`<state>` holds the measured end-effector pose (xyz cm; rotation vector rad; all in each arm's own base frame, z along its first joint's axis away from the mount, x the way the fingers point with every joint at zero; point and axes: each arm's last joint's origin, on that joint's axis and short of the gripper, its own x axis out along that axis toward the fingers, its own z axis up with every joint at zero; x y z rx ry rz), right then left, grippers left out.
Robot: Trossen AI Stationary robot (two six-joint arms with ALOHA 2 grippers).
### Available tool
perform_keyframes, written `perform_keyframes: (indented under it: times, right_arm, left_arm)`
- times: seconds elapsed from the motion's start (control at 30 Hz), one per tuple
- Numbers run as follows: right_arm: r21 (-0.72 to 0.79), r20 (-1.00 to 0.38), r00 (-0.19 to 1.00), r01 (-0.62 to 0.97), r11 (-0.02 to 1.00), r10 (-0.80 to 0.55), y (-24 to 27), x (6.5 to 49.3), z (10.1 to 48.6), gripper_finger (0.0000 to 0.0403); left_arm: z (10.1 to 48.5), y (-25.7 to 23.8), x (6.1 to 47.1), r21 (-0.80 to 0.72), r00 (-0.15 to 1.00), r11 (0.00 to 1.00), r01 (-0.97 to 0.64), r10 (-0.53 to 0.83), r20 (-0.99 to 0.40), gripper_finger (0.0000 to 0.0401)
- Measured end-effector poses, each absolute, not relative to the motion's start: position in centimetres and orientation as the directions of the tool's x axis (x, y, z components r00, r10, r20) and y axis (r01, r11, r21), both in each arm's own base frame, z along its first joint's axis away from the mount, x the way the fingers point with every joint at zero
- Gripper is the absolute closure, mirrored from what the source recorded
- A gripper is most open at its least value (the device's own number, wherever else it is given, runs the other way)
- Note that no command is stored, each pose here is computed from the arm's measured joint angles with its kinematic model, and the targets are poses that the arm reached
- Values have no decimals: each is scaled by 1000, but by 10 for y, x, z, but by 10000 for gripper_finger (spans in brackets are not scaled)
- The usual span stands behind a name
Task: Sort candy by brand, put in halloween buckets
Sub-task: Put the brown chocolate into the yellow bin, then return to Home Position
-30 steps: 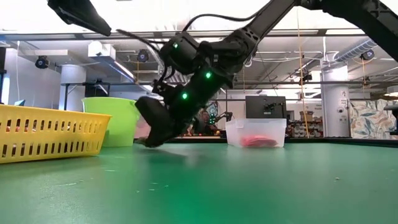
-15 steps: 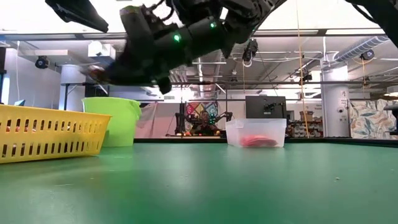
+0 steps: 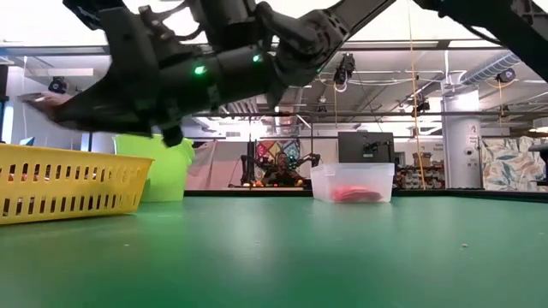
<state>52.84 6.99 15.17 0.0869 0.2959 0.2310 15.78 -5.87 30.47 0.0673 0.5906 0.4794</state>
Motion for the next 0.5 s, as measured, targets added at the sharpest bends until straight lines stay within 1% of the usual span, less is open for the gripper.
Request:
perform_keyframes:
  times: [0.07, 0.2, 0.33, 0.5]
  right_arm:
    - [119, -284, 919, -249, 961, 273, 73, 533, 146, 310]
    - [109, -318, 906, -257, 960, 279, 76, 539, 140, 300]
    - [114, -349, 895, -252, 961, 277, 77, 541, 139, 279]
    - [67, -398, 891, -208, 976, 218, 80, 542, 145, 242]
  left_arm:
    - [305, -59, 158, 196, 724, 888, -415, 453, -519, 288]
    - [305, -59, 158, 194, 724, 888, -416, 453, -520, 288]
    - [304, -59, 159, 199, 721, 888, -415, 455, -523, 288]
    - [303, -60, 160, 189, 717, 885, -425, 457, -526, 288]
